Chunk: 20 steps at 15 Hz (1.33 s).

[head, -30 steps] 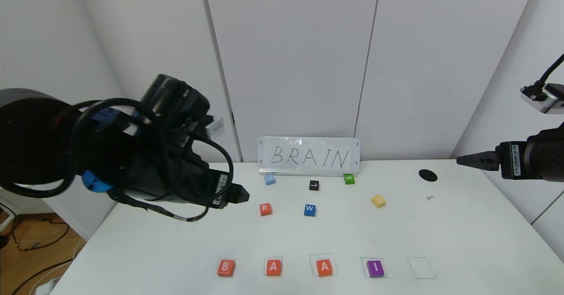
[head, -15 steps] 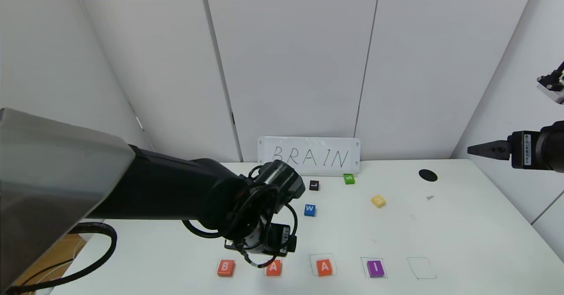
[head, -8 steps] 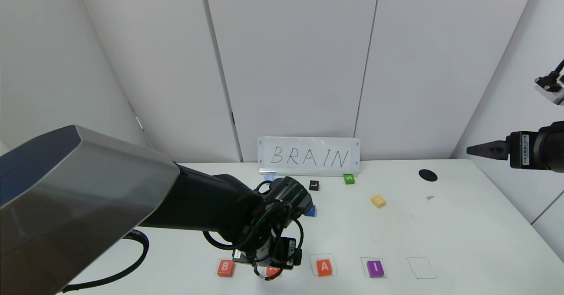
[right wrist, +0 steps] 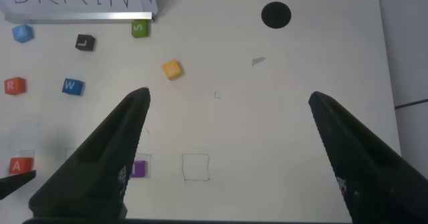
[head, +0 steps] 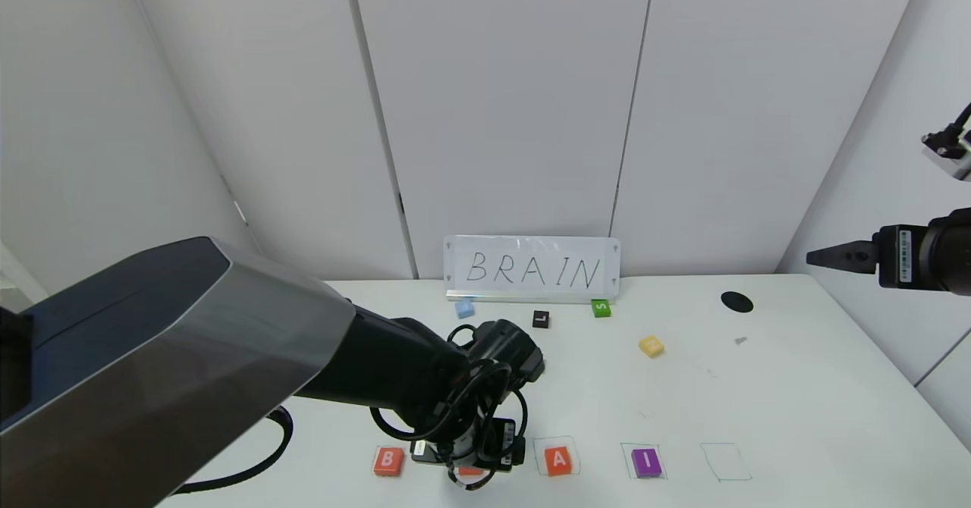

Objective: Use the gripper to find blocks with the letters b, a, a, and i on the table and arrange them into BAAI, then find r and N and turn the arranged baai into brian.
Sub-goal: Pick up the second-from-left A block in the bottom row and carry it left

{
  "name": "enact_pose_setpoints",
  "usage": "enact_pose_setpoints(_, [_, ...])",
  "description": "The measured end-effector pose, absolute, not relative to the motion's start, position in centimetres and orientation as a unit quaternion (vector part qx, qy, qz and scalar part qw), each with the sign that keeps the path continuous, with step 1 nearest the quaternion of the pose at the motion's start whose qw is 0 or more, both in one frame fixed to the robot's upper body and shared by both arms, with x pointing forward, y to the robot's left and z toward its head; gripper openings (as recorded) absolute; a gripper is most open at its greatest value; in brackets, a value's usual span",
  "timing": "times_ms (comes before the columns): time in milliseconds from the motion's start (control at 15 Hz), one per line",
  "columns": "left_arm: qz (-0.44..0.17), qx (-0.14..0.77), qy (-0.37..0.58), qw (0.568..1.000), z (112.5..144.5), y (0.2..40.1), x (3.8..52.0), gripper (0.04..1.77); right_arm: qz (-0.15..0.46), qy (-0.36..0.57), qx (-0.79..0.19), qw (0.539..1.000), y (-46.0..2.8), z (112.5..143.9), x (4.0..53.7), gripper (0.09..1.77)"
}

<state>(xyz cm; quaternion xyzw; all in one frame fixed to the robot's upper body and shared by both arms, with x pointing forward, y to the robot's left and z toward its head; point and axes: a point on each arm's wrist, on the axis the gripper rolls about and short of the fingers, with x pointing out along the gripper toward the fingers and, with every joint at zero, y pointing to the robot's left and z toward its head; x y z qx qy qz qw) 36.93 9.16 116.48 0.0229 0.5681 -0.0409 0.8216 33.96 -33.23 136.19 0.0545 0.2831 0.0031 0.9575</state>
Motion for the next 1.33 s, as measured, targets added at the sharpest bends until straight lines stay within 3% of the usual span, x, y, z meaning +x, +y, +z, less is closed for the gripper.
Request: enact_pose_setpoints(1333, [-0.029, 0.018, 0.587, 0.809, 114.0, 9.5, 38.1, 1.72, -0.003, 0.298, 0.055, 0.953, -33.4, 135.3, 35.0, 1.71])
